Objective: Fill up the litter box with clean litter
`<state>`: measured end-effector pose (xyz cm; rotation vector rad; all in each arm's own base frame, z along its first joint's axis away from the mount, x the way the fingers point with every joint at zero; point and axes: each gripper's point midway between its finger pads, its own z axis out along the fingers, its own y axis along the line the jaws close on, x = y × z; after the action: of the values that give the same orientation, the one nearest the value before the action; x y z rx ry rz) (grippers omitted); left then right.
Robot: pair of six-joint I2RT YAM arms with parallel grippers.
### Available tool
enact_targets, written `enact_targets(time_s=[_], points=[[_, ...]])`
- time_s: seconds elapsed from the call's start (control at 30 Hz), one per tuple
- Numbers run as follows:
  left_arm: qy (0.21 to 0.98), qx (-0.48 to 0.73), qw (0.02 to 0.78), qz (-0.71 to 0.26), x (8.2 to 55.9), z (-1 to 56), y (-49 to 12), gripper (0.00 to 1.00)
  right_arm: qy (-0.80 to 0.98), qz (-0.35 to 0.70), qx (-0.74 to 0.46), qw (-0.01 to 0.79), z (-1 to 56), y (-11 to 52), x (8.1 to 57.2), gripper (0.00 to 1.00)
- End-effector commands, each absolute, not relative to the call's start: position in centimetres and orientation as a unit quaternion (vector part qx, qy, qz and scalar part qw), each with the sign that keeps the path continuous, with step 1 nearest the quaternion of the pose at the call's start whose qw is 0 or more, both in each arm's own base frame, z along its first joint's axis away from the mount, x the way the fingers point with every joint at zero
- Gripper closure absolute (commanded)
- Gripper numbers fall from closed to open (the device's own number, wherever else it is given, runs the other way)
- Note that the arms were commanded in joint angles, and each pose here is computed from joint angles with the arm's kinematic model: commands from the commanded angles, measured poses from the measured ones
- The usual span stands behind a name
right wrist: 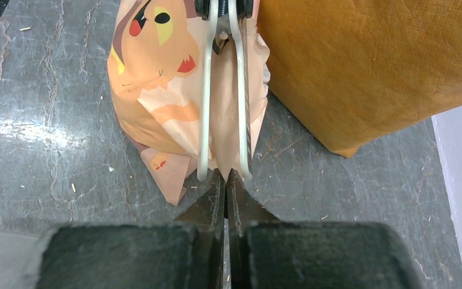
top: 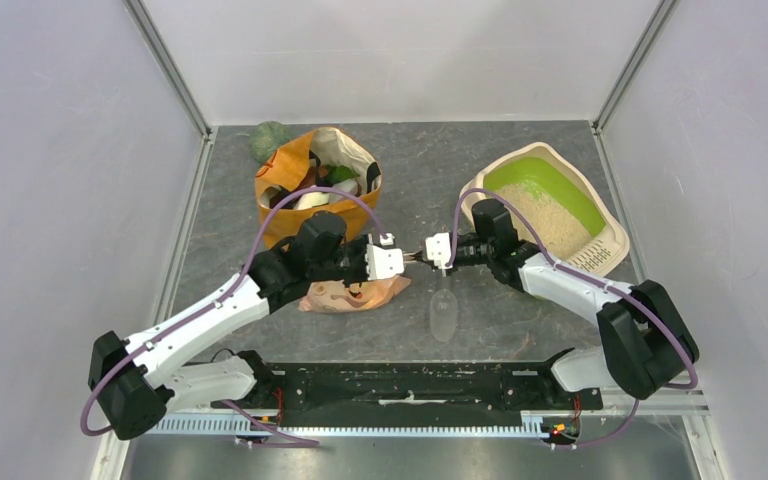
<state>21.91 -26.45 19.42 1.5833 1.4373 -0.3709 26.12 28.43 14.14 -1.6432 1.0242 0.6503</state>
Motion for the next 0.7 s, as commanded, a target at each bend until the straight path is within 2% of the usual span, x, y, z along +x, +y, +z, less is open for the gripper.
enact_targets(time_s=[0.0, 0.23, 0.67], points=[[0.57, 0.659, 0.474, -0.125, 22.5, 21.3, -26.3, 0.98, 0.378, 0.259, -0.686, 0.566, 18.7, 29.2, 26.6, 1.0], [0.587, 0.663, 0.457, -0.078, 23.4, 21.1, -24.7, 0.98, 0.375, 0.257, -0.688, 0.566, 18.8, 29.1, 26.5, 1.0], [0.589, 0.681, 0.432, -0.056, 24.0, 19.9, -24.5, 0.98, 0.373, 0.256, -0.691, 0.564, 18.9, 29.1, 26.5, 1.0]])
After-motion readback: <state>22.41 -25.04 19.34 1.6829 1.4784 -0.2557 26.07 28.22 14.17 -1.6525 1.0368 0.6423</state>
